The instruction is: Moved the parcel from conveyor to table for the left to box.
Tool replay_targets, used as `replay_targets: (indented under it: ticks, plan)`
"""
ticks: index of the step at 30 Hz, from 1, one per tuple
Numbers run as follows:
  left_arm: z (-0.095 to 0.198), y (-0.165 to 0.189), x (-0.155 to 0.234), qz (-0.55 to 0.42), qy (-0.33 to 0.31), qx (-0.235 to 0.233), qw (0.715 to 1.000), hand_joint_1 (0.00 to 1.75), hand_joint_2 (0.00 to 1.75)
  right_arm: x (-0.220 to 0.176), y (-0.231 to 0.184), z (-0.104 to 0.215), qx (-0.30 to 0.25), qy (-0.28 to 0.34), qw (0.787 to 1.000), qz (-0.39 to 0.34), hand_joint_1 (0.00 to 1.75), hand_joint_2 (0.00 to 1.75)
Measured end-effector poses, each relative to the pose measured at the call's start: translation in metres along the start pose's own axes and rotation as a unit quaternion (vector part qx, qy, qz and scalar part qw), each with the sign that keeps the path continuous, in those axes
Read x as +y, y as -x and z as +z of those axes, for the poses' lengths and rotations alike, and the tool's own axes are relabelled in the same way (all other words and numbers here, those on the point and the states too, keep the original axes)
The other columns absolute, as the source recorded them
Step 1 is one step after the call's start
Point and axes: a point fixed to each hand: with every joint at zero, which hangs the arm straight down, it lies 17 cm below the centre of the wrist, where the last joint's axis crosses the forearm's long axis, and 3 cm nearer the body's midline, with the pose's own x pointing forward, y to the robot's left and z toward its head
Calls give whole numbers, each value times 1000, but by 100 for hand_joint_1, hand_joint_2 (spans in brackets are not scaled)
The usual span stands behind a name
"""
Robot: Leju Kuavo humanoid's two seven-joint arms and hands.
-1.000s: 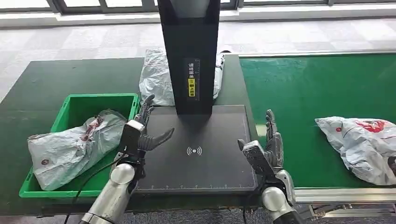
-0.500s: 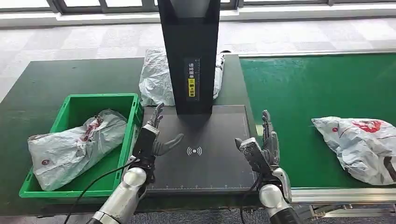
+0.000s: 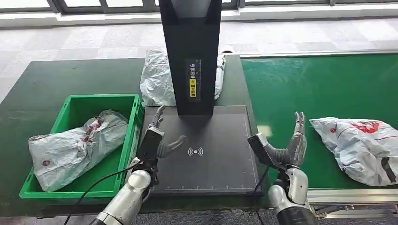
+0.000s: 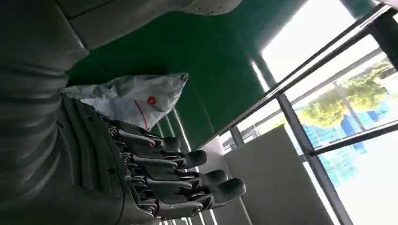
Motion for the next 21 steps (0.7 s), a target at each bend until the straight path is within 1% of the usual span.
replay_targets:
  ticks: [5,9,11,14,21]
  plan:
    - [1,2,0,-1,0,2,1000,0,175,-5,51,-1,51,-1,995,88,0,175]
    - [1,2,0,-1,0,3,1000,0,175,-9,101,2,114,-20,979,169,0,175]
    - [1,4,0,-1,0,5,1000,0,175,-10,122,4,138,-33,970,196,0,175]
    - [2,6,-1,-2,1,7,1000,0,175,-14,143,6,161,-37,964,207,0,175]
    - [2,8,-1,-2,2,10,1000,0,175,-15,158,9,178,-41,960,210,0,175]
